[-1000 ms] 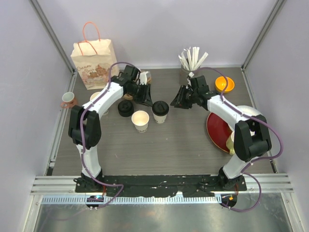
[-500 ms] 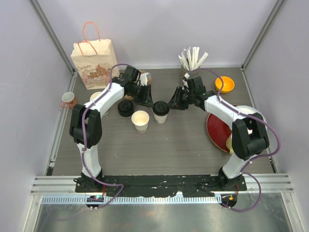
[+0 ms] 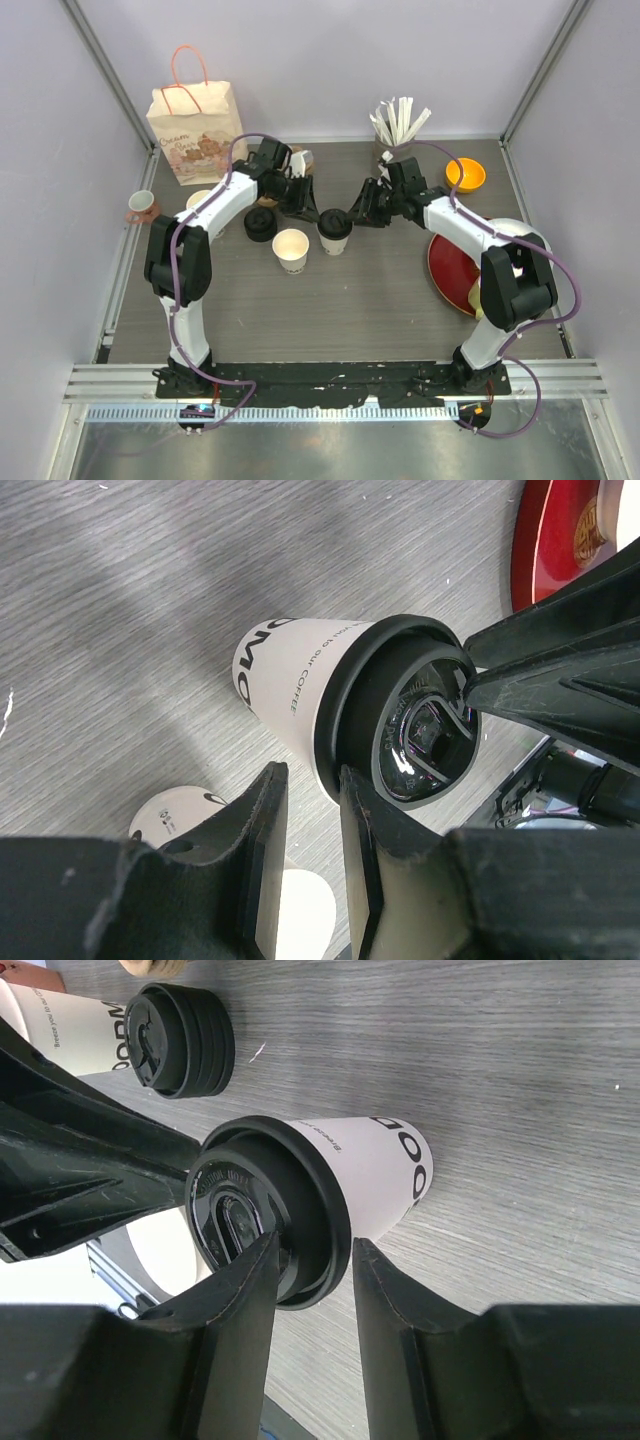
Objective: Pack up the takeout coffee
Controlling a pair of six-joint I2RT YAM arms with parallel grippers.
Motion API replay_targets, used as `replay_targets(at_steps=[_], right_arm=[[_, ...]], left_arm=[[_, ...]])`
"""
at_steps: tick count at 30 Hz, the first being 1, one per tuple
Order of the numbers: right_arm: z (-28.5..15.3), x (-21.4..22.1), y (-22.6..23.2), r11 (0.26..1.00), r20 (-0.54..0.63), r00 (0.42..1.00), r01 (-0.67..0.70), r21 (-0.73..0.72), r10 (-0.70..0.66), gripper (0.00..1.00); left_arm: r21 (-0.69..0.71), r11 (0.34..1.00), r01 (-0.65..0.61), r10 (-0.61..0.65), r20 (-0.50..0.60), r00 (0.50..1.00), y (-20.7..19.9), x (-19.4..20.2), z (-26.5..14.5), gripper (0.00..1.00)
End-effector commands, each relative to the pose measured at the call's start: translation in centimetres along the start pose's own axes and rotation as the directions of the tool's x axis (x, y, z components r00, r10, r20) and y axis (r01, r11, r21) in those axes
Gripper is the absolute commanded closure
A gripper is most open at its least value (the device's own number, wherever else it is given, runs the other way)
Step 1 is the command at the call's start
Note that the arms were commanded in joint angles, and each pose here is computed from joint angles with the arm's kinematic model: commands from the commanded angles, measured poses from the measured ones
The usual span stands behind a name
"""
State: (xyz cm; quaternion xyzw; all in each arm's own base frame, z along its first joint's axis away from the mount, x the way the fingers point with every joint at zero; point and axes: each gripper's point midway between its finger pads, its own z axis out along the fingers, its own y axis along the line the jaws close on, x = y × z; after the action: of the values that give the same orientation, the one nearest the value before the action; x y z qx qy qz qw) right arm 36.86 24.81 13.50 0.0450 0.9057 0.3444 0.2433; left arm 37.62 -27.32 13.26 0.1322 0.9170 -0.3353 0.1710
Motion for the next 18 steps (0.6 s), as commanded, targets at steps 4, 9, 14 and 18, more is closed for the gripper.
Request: replay_targets(at_steps=[4,9,14,18], right_arm=[[-2.1,-3.5,3.1,0.994,0.094,0.990,0.108,-0.029,-0.105,0.59],[-2.2,-3.7,2.1,0.995,0.104,0.990,0.096,0.017,-0.097,0.62],[-1.8,-2.7,0.0,0.995,0.090,0.994,0.053,0.084,-0.060,0.69],[-1.4,-1.9,-0.4,0.996,0.064,0.997,0.036,0.082,-0.041,0.69]], left_arm=[[0.017,1.000,-0.013,0.013,0.003,1.000,-0.6,0.1,-0.3,0.69],[0.028,1.000,-0.012,0.012,0.006,1.000,-1.0,0.1,-0.6,0.69],[0.035,0.999,0.010,-0.010,0.002,1.000,-1.0,0.5,-0.5,0.69],[0.059,0.998,0.022,-0.023,0.003,1.000,-1.5,0.6,-0.6,0.69]])
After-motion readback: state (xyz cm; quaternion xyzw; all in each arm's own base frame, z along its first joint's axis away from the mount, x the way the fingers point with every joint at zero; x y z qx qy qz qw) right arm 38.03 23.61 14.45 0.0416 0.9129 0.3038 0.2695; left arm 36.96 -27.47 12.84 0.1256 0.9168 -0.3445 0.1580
